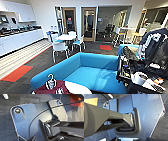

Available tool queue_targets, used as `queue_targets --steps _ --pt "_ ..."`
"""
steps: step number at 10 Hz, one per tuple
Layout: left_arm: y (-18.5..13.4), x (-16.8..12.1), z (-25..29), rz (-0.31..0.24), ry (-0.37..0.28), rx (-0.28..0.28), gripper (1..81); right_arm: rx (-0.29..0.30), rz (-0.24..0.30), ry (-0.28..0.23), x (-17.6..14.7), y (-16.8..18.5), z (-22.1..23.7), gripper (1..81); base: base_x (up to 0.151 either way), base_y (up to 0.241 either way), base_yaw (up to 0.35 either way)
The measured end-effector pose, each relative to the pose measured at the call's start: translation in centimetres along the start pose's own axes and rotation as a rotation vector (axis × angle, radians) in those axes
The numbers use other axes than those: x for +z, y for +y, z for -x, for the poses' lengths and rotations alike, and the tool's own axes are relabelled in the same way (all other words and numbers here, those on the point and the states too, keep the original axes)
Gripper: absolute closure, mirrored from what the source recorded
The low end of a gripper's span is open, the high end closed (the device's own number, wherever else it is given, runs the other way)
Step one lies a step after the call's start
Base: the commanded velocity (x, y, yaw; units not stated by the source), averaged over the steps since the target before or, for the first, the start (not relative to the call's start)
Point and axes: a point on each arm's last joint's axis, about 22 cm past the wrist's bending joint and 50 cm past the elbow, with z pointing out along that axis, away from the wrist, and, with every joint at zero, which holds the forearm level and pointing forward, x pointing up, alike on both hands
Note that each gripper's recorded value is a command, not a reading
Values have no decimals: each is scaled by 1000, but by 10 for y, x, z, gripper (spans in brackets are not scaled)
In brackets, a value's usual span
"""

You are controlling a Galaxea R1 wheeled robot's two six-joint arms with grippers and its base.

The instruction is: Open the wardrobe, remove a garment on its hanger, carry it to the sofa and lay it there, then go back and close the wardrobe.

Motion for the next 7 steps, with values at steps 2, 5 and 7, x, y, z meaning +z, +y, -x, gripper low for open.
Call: queue_targets --steps 2,5,7 --pt "-1 0 -6 -2 6 3 10 -3 -2 10 1 0 -7 10 0 0 0" --pt "-1 0 -4 -1 3 2 10 -1 -1 6 0 0 -4 10 0 0 0" --pt "-1 0 -3 -1 3 2 10 -1 -2 7 0 0 -5 10 0 0 0"
